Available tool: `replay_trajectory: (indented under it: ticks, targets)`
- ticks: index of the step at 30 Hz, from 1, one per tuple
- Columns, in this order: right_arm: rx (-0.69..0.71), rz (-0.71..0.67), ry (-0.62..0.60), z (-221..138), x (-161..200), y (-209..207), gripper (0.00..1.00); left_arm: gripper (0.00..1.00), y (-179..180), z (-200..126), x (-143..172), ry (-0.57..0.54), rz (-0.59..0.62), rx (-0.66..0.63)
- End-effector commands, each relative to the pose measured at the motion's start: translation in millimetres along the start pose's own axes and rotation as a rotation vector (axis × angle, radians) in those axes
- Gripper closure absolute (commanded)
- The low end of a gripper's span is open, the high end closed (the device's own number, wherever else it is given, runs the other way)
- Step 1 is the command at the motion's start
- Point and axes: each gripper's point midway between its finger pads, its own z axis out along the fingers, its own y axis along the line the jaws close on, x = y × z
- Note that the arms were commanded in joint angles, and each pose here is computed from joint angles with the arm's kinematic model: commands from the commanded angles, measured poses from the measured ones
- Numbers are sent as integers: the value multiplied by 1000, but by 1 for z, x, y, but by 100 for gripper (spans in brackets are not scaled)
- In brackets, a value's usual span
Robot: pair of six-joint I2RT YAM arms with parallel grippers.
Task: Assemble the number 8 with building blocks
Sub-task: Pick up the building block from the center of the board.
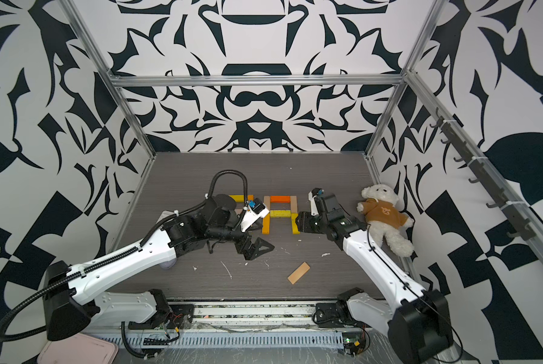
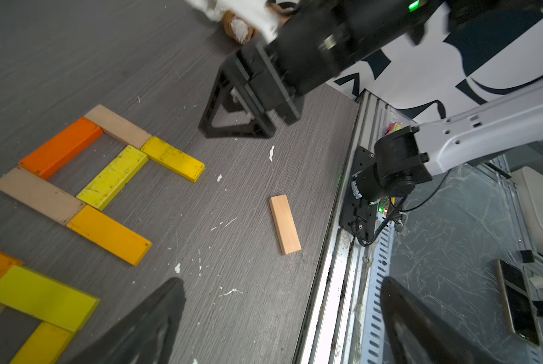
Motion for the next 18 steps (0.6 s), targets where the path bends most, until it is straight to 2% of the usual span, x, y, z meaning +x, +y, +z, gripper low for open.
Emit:
replay_trajectory:
  ticks: [1,5,11,13,15,18]
  targets:
    - [48,0,9,-32,16,-10,36,1,10,29,11,0,-113,-121]
    - [21,21,-39,-75,22,-4,34,1,-1,60,24,32,-117,-172]
    - [-55,7,-90,-131,34,9,22,2,-9,104,43,126,-127,-191]
    - [-72,-22,-80,-148,42,12,21,4,-12,117,49,154,-109,-185]
    - [-92,-56,-80,-166,50,15,19,10,-16,133,56,198,-98,-170]
    - [-135,-104,-114,-191,60,20,18,13,-22,152,64,258,-72,-166]
